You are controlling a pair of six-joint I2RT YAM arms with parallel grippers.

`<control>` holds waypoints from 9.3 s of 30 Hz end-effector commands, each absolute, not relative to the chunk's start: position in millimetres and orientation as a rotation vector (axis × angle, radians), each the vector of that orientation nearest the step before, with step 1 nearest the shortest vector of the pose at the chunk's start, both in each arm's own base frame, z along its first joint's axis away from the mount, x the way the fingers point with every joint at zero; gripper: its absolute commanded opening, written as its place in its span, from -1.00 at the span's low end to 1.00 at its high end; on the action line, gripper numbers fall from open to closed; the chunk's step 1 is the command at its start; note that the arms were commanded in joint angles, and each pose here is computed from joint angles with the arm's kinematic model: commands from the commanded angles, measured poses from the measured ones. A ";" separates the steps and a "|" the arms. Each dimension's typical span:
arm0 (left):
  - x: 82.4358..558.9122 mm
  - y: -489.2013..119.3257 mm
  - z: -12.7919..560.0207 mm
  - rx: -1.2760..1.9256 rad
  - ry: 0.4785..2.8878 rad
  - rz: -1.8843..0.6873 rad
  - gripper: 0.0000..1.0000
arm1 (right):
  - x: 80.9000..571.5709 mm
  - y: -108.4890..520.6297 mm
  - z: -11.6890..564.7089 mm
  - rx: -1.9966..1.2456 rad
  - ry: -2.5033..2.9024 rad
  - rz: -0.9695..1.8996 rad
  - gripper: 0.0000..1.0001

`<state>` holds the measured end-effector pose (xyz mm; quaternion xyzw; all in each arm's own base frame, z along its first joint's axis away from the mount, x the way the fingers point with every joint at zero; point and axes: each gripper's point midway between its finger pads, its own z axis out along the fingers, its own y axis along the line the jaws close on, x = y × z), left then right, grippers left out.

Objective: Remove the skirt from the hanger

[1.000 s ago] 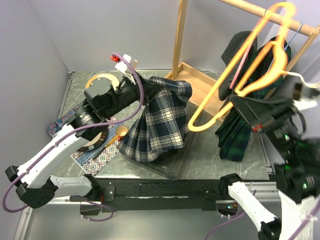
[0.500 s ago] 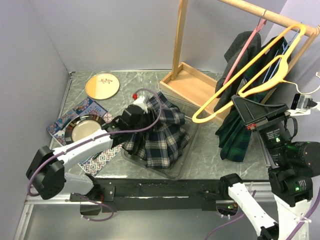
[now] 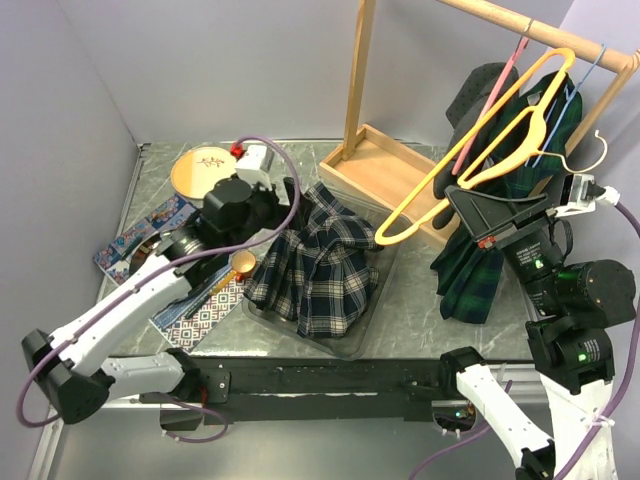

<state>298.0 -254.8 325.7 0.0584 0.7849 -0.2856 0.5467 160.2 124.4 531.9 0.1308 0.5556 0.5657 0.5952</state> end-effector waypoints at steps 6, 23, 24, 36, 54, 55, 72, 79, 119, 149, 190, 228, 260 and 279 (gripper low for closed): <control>324.9 -257.2 209.3 0.257 2.120 -0.419 0.37 | 171.9 116.6 532.6 0.306 1.253 1.235 -1.00; 344.6 -308.5 125.5 0.393 2.282 -0.484 -0.85 | 175.8 105.5 525.5 0.370 1.227 1.197 -1.00; 338.8 -312.9 130.0 0.419 2.294 -0.520 -0.98 | 175.5 104.3 526.8 0.375 1.231 1.188 -1.00; 289.7 -326.5 182.8 0.457 2.152 -0.779 -0.98 | 171.7 93.5 527.1 0.424 1.193 1.168 -1.00; 277.6 -279.0 136.3 0.156 2.328 -0.596 -0.99 | 160.3 96.7 526.2 0.378 1.205 1.173 -1.00; 277.1 -277.9 123.8 0.164 2.347 -0.577 -0.99 | 158.7 97.5 527.7 0.364 1.203 1.172 -1.00; 272.4 -316.9 355.1 0.321 1.903 -0.951 0.54 | 151.8 113.2 532.8 0.228 1.292 1.154 -1.00; 240.4 -382.1 292.1 0.478 1.924 -1.306 0.37 | 152.9 115.3 535.7 0.221 1.306 1.156 -1.00; 225.2 -235.2 436.8 0.448 1.447 -0.688 0.98 | 319.7 189.5 525.3 0.374 1.498 1.308 -1.00; 283.8 -351.0 462.7 0.711 1.265 -0.394 -0.98 | 312.6 194.4 501.7 0.530 1.490 1.450 -1.00; 347.2 -360.4 473.5 0.568 1.326 -0.404 -0.98 | 200.9 173.3 562.0 0.194 1.319 1.481 1.00; 504.7 -409.0 474.7 0.501 1.189 -0.728 -0.98 | 133.2 128.5 510.3 0.283 1.368 1.346 1.00; 373.5 -315.4 482.6 0.512 1.267 -0.751 0.93 | 250.5 90.7 512.7 0.433 1.531 0.724 0.86; 301.7 -199.6 395.2 0.361 1.393 -0.465 0.93 | 355.3 1.9 473.1 0.618 1.641 0.006 0.62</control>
